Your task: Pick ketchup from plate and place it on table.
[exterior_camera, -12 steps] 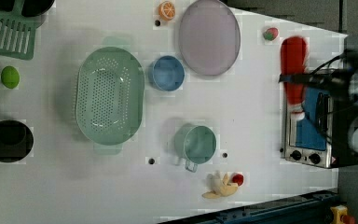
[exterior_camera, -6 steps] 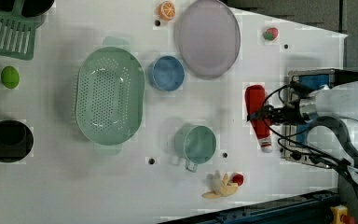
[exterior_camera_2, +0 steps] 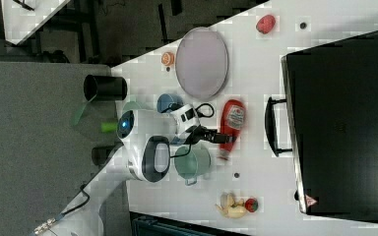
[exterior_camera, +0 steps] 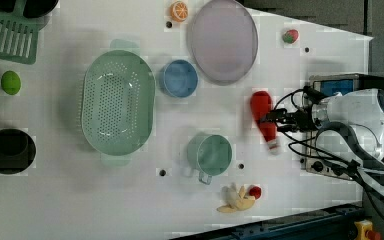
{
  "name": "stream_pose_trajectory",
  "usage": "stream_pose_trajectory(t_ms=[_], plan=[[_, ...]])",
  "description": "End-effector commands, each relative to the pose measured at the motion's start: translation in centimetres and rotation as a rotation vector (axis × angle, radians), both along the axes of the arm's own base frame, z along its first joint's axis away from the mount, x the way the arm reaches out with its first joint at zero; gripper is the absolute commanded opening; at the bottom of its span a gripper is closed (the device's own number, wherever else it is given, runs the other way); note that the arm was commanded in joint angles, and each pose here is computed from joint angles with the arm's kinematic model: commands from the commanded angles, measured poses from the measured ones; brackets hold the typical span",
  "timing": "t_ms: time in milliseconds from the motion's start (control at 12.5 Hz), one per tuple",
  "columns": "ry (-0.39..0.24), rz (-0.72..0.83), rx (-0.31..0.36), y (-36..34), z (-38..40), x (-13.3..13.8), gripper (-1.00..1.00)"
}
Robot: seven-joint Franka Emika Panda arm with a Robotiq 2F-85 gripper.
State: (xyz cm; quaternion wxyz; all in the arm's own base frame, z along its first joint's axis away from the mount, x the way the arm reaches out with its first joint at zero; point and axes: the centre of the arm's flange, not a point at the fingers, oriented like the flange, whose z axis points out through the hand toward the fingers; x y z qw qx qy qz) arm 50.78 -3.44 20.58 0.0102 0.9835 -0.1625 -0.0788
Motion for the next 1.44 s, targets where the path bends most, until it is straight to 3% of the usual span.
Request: stream_pose_trajectory(t_ms=[80, 320, 640, 800, 960, 1120, 1440], plan=[[-0.098, -0.043, -0.013, 0.0, 2.5, 1.6, 1.00], [-0.149, -0.109, -0.022, -0.2, 6.0, 2.1, 1.00], [-0.191, -0.433, -0.049, -0.6, 14.8, 2.8, 1.00], [-0.158, -0.511, -0.064, -0.7, 20.1, 2.6, 1.00], [-0.106, -0.539, -0.079, -0.8, 25.1, 2.1, 1.00], [-0.155, -0.539, -0.070, -0.7, 30.5, 3.0, 1.00], [-0.149, -0.528, -0.069, 0.0, 35.2, 3.4, 1.00]])
